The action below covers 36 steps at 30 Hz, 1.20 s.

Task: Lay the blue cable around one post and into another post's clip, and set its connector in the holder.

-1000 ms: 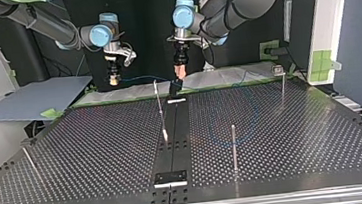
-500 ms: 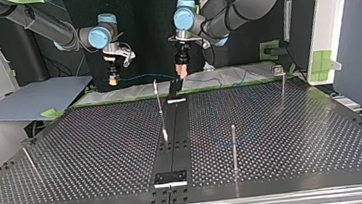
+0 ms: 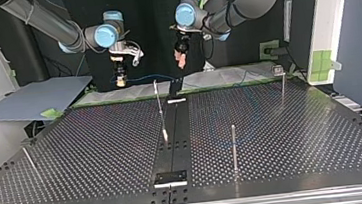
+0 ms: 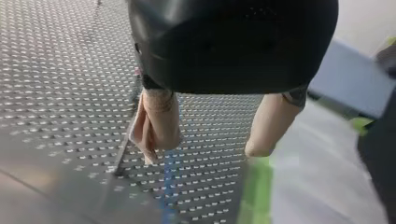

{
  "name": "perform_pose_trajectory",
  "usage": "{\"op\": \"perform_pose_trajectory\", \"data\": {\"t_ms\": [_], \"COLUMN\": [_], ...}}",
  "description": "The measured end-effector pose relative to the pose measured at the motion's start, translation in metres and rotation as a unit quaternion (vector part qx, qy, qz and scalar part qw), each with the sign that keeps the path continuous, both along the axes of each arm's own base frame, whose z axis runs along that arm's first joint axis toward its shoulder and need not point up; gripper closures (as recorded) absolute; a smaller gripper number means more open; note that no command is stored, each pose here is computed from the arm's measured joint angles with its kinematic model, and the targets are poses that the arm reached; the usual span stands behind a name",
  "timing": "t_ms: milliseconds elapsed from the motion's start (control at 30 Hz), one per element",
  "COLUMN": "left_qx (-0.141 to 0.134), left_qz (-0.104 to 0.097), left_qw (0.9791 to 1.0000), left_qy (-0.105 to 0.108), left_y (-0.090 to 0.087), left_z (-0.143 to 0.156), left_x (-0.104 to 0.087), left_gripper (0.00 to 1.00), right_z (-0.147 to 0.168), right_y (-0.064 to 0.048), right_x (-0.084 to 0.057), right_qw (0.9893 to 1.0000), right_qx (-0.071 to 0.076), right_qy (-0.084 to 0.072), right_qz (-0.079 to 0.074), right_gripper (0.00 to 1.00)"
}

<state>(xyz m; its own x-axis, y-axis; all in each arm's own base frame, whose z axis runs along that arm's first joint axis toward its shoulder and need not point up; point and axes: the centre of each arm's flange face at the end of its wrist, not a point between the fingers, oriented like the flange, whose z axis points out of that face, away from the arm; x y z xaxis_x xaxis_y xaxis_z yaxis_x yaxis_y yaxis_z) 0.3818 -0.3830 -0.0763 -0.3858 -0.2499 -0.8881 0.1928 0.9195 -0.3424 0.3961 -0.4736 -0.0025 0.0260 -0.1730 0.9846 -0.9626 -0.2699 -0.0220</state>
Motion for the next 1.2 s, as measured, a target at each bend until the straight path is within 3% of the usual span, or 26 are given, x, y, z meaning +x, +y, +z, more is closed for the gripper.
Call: {"op": "perform_pose_trajectory", "data": {"t_ms": [133, 233, 467, 800, 933, 1200], "left_qx": [0.003, -0.007, -0.050, -0.086, -0.110, -0.175], "left_qz": [-0.004, -0.001, 0.020, 0.059, 0.063, 0.035], "left_qw": [0.9998, 0.9998, 0.9986, 0.9940, 0.9905, 0.9807], "left_qy": [0.019, 0.021, 0.004, -0.033, -0.052, -0.080], "left_y": [0.002, 0.001, -0.001, -0.001, -0.010, -0.033], "left_z": [-0.002, -0.002, 0.002, 0.008, 0.015, 0.028], "left_x": [-0.005, -0.005, 0.002, 0.011, 0.020, 0.033], "left_gripper": [0.00, 0.00, 0.00, 0.00, 0.00, 0.00], "right_z": [0.022, 0.038, 0.073, 0.076, 0.075, 0.072], "right_y": [0.014, 0.020, 0.019, 0.017, 0.022, 0.034], "right_x": [0.018, 0.026, 0.031, 0.028, 0.032, 0.039], "right_qw": [0.9999, 0.9997, 0.9993, 0.9993, 0.9991, 0.9989], "right_qx": [0.000, -0.002, -0.020, -0.022, -0.023, -0.018], "right_qy": [-0.001, -0.002, -0.013, -0.014, -0.012, -0.003], "right_qz": [0.016, 0.023, 0.027, 0.026, 0.033, 0.044], "right_gripper": [0.39, 0.39, 0.39, 0.39, 0.39, 0.39]}}
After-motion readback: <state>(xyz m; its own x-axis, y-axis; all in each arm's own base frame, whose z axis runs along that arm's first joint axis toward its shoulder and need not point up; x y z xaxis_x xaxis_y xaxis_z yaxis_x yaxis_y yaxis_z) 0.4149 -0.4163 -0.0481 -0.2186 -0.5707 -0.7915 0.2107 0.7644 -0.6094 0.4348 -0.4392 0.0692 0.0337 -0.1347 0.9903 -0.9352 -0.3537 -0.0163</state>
